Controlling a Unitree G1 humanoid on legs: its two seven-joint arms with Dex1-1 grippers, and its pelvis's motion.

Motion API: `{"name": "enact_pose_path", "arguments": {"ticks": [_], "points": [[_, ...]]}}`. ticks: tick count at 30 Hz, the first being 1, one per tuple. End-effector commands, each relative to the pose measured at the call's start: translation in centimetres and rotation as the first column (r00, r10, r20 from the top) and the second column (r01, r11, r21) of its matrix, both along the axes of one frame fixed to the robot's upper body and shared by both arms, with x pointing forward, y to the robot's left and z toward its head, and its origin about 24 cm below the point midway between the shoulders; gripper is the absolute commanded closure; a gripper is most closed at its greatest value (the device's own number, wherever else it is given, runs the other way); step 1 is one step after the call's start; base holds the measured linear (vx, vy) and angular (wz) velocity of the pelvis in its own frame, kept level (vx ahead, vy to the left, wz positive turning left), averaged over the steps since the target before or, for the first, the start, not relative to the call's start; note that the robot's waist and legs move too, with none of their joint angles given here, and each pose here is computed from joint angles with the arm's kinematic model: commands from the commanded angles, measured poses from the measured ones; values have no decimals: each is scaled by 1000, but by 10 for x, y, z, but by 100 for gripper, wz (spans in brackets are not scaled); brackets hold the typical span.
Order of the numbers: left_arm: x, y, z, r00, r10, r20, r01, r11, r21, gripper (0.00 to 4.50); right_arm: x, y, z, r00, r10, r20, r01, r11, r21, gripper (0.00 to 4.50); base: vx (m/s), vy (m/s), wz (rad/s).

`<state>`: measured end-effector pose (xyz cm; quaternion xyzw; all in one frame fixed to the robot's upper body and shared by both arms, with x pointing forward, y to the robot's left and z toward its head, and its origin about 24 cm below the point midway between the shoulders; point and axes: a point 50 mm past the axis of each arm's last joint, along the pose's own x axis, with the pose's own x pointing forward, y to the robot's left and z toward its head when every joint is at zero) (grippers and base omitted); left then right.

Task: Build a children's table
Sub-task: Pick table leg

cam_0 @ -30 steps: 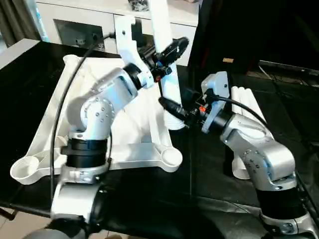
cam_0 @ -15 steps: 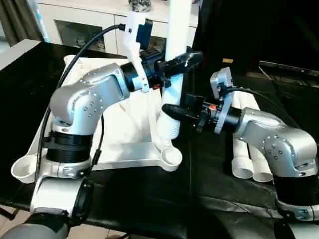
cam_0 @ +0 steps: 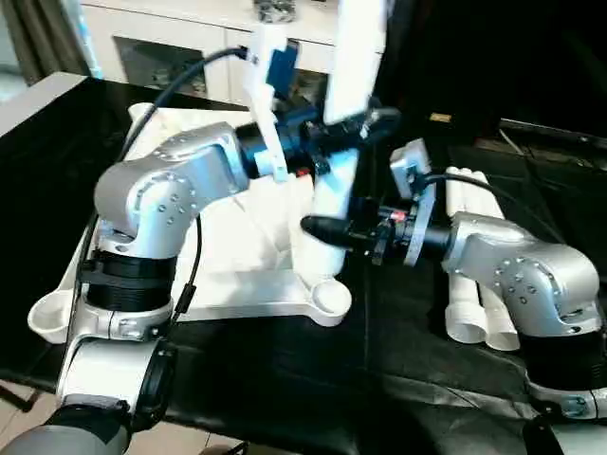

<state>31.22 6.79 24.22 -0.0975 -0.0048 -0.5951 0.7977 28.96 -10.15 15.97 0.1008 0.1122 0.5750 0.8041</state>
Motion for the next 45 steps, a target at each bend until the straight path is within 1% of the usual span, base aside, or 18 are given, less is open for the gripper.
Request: {"name": "enact_pose_path", "arguments": {"ticks": [1, 3, 4, 7, 9, 17, 21, 22, 23, 26, 28, 30, 32, 37, 38, 41, 42, 45], "points": [[-6, -8, 10, 997, -60, 38, 60, 998, 6, 266, 0, 1, 1, 1000, 19, -1, -19, 1000, -8, 112, 0, 0, 0], [-7, -9, 9, 997, -73, 41, 72, 997, 15, 266, 0, 1, 0, 1000, 18, -3, -19, 1000, -12, 112, 0, 0, 0], [-8, -10, 9, 996, -76, 42, 76, 997, 17, 266, 0, 1, 0, 1000, 19, -5, -19, 1000, -13, 139, 0, 0, 0], [-8, -11, 9, 996, -82, 43, 82, 996, 18, 266, 0, 1, -2, 1000, 21, -15, -22, 1000, -22, 151, 0, 0, 0], [-9, -12, 9, 995, -87, 48, 86, 996, 21, 266, -1, 0, -4, 999, 25, -26, -25, 999, -32, 181, 0, 0, 0], [-8, -9, 9, 994, -89, 63, 86, 995, 44, 266, -2, 0, -8, 999, 28, -34, -30, 998, -50, 244, 0, 0, 0], [-7, -9, 8, 994, -89, 67, 86, 995, 51, 267, -2, 1, -8, 999, 28, -25, -29, 998, -57, 247, 0, 0, 0], [-7, -9, 8, 994, -91, 68, 87, 995, 53, 267, -2, 1, -8, 999, 23, -26, -25, 998, -56, 213, 0, 0, 0], [-7, -9, 8, 993, -91, 68, 88, 995, 53, 267, -2, 1, -8, 999, 23, -27, -24, 998, -55, 193, 0, 0, 0], [-7, -9, 8, 993, -93, 71, 89, 994, 59, 267, -1, 1, -8, 999, 4, -45, -6, 999, -38, 177, 0, 0, 0], [-8, -9, 8, 993, -93, 72, 89, 994, 60, 267, 0, 0, -8, 998, -12, -54, 11, 1000, -21, 148, 0, 0, 0], [-8, -9, 8, 993, -94, 72, 89, 994, 60, 267, 1, -1, -7, 998, -20, -62, 19, 1000, -8, 135, 0, 0, 0], [-8, -9, 8, 993, -94, 74, 90, 994, 60, 267, 1, -2, -4, 996, -19, -85, 21, 1000, 21, 135, 0, 0, 0], [-9, -10, 9, 992, -101, 73, 97, 994, 55, 267, 1, -2, -6, 995, -21, -98, 23, 999, 23, 134, 0, 0, 0], [-9, -11, 9, 992, -102, 73, 98, 994, 55, 267, 1, -2, -6, 994, -20, -103, 22, 999, 25, 151, 0, 0, 0], [-8, -11, 9, 992, -102, 74, 98, 994, 54, 267, 1, -2, -8, 994, -19, -105, 21, 1000, 11, 168, 0, 0, 0], [-8, -11, 9, 992, -101, 74, 98, 994, 52, 267, 0, -1, -9, 994, -13, -107, 14, 1000, 7, 186, 0, 0, 0], [-8, -11, 9, 992, -102, 74, 99, 994, 51, 267, -2, -1, -12, 994, -6, -108, 5, 1000, -11, 204, 0, 0, 0]]}}
